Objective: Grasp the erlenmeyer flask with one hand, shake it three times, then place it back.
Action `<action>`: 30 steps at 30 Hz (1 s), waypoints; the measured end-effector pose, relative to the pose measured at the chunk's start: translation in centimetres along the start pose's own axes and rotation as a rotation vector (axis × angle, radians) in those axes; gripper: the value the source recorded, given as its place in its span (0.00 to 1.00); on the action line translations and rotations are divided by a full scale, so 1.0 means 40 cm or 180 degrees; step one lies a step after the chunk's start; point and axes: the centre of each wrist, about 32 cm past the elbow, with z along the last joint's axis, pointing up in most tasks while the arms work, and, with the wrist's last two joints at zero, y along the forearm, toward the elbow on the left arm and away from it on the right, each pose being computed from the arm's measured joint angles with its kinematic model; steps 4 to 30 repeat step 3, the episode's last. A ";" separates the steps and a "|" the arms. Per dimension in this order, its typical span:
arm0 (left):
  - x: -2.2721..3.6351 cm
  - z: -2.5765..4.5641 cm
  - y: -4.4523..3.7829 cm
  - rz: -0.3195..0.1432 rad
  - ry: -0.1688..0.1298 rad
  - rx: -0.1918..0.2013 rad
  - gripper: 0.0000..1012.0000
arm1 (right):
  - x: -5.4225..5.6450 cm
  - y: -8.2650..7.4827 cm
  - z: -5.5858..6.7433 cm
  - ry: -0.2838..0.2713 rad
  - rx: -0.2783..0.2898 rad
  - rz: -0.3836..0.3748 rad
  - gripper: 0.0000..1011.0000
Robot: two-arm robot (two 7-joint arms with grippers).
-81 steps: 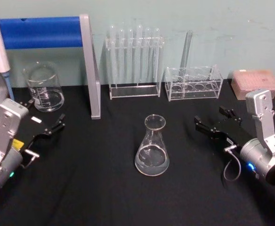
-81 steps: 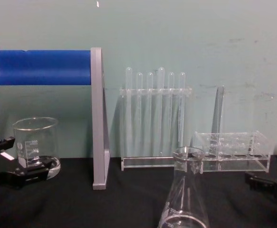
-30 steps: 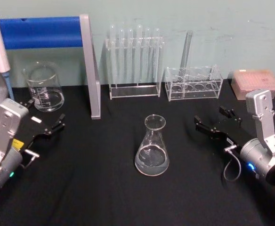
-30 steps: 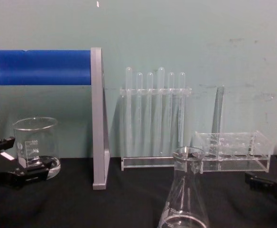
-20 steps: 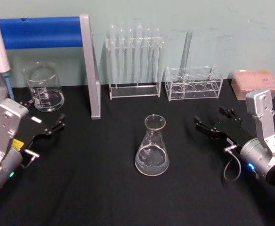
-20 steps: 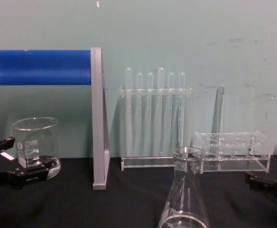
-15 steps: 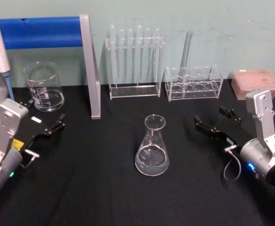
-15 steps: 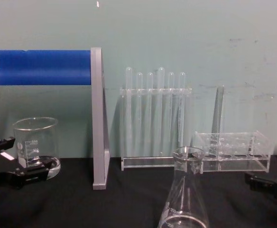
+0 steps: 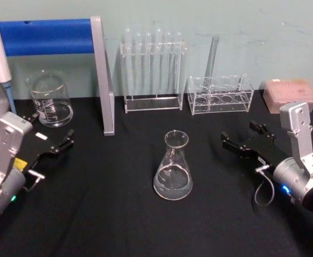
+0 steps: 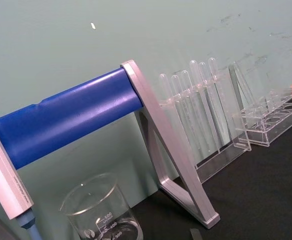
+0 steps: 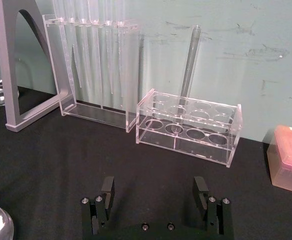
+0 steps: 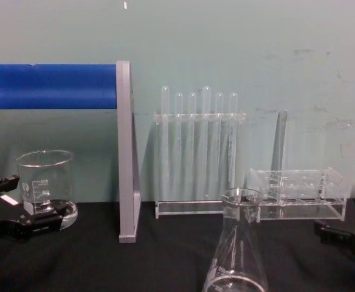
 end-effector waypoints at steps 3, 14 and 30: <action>0.000 0.000 0.000 0.0000 0.0000 0.0000 0.99 | 0.000 0.000 0.000 0.0000 0.0000 0.0000 0.99; 0.000 0.000 0.000 0.0000 0.0000 0.0000 0.99 | 0.000 0.000 0.000 0.0000 0.0000 0.0000 0.99; 0.000 0.000 0.000 0.0000 0.0000 0.0000 0.99 | 0.000 0.000 0.000 0.0000 0.0000 0.0000 0.99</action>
